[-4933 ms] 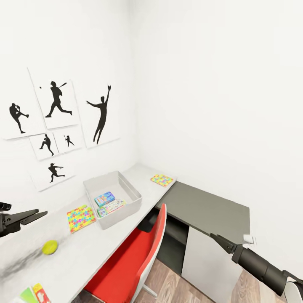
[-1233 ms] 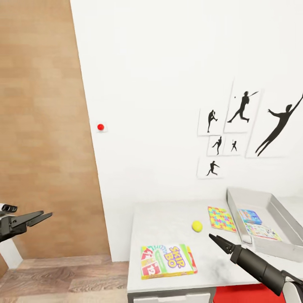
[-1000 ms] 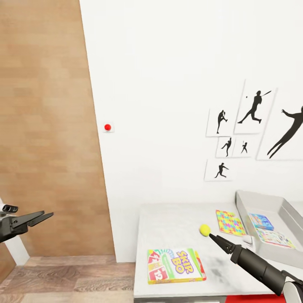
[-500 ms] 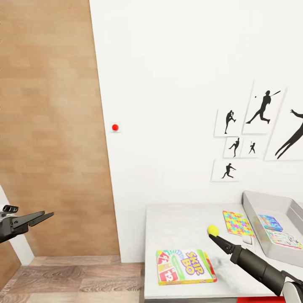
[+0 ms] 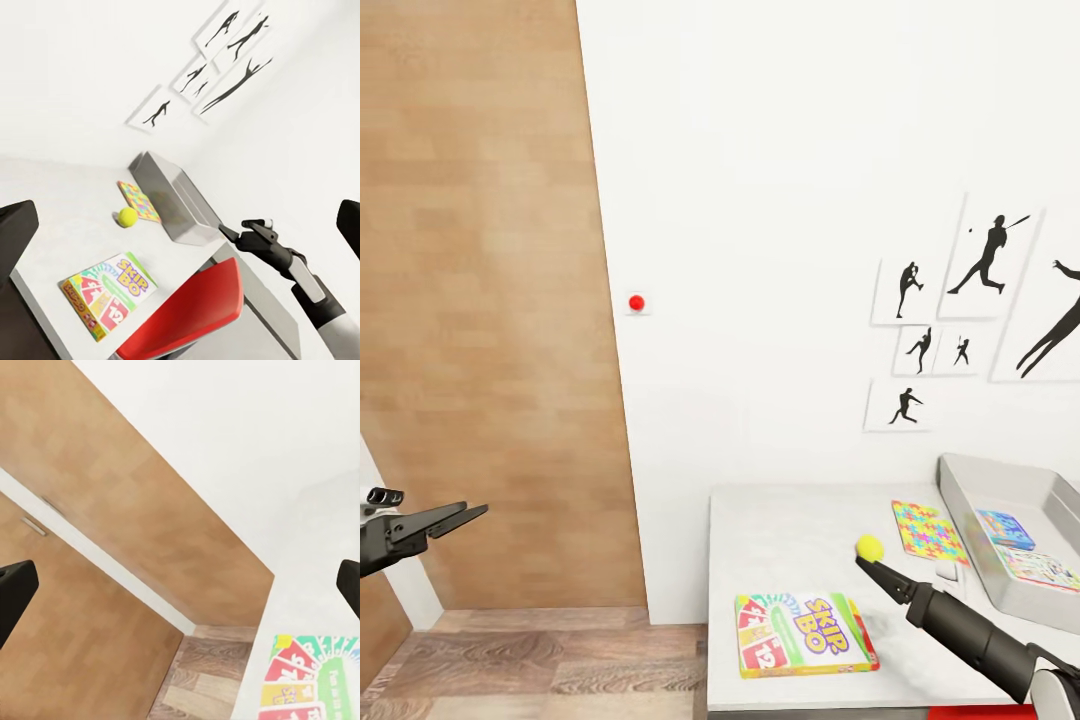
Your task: Put all the toys in the child's room - the three board games (two on the bed and one on the table), the two jigsaw puzzles on the table, and the tennis ball on the table - inside the toy box on the table in the child's room.
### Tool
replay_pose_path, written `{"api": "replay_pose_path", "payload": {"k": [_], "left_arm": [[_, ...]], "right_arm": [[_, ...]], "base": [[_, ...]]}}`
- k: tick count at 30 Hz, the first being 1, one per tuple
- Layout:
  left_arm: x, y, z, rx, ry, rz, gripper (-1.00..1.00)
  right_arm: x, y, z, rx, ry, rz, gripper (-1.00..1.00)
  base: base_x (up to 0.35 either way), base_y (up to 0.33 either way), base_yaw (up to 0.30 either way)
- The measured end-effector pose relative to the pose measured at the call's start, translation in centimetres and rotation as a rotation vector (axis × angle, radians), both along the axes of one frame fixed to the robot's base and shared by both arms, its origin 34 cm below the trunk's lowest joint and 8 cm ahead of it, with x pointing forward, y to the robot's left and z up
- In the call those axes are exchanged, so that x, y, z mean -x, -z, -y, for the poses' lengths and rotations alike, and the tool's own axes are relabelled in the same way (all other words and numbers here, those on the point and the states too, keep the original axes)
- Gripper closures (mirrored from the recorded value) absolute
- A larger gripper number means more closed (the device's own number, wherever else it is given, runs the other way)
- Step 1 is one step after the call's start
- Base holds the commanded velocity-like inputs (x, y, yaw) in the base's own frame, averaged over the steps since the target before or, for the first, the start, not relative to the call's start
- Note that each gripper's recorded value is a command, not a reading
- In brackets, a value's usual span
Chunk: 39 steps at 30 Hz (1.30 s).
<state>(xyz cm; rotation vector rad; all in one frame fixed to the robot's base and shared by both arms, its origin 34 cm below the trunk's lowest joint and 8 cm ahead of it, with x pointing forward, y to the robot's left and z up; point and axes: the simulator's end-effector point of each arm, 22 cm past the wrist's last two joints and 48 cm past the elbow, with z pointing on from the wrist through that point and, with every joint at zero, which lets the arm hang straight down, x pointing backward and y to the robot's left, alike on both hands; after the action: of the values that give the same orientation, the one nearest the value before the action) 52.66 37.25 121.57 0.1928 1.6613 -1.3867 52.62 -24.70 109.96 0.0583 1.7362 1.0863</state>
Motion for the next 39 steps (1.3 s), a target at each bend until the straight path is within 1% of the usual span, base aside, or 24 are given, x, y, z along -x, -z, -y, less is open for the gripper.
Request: {"api": "replay_pose_path", "payload": {"k": [3, 6, 10, 14, 16, 23, 25, 26, 31, 32, 33, 34, 37, 39], "left_arm": [[0.0, 0.0, 0.0, 0.000, 0.000, 0.000, -1.00], [0.0, 0.0, 0.0, -0.001, 0.000, 0.000, -1.00], [0.0, 0.0, 0.0, -0.003, 0.000, 0.003, -1.00], [0.0, 0.0, 0.0, -0.005, 0.000, 0.009, -1.00], [0.0, 0.0, 0.0, -0.007, 0.000, 0.011, -1.00], [0.0, 0.1, 0.3, -0.004, 0.002, 0.012, -1.00], [-0.1, 0.2, 0.3, -0.003, 0.003, 0.011, -1.00], [-0.1, 0.3, 0.4, -0.002, 0.004, 0.010, -1.00], [-0.1, 0.5, 1.0, 0.011, 0.010, 0.008, -1.00], [-0.2, 0.6, 1.2, 0.015, 0.012, 0.006, -1.00], [-0.1, 0.6, 1.2, 0.015, 0.013, 0.006, -1.00], [-0.2, 0.8, 1.3, 0.015, 0.013, 0.003, -1.00], [-0.2, 1.1, 1.4, 0.009, 0.013, -0.004, -1.00], [-0.5, 1.5, 1.4, -0.005, 0.003, -0.015, -1.00]], "right_arm": [[0.0, 0.1, -0.1, -0.001, 0.001, -0.006, -1.00], [-0.2, 0.7, 0.0, 0.005, 0.013, -0.038, -1.00], [-0.4, 2.2, 0.3, 0.019, 0.038, -0.113, -1.00], [-0.8, 4.0, 0.9, 0.047, 0.076, -0.196, -1.00], [-1.8, 4.4, 1.7, 0.076, 0.117, -0.244, -1.00], [-6.4, 3.1, 2.2, 0.122, 0.162, -0.321, -1.00], [-8.3, 2.9, 2.3, 0.156, 0.185, -0.348, -1.00], [-9.5, 3.1, 2.2, 0.182, 0.198, -0.373, -1.00], [-12.2, 4.3, 2.2, 0.257, 0.232, -0.445, -1.00], [-12.9, 4.9, 2.2, 0.279, 0.243, -0.475, -1.00], [-12.9, 4.9, 2.2, 0.280, 0.244, -0.476, -1.00], [-13.4, 5.6, 2.3, 0.297, 0.253, -0.505, -1.00], [-13.8, 6.5, 2.4, 0.316, 0.260, -0.543, -1.00], [-13.9, 7.0, 2.4, 0.325, 0.263, -0.559, -1.00]], "base": [[0.000, 0.002, 0.000], [0.000, 0.000, 0.000], [0.000, 0.000, 0.000], [0.000, 0.000, 0.000], [0.000, 0.000, 0.000], [0.000, 0.000, 0.000], [0.000, 0.000, 0.000], [0.000, 0.000, 0.000], [0.026, 0.000, 0.000], [0.050, 0.000, 0.000], [0.054, 0.000, 0.000], [0.048, 0.000, 0.000], [0.031, 0.000, 0.000], [0.018, 0.000, 0.000]]}}
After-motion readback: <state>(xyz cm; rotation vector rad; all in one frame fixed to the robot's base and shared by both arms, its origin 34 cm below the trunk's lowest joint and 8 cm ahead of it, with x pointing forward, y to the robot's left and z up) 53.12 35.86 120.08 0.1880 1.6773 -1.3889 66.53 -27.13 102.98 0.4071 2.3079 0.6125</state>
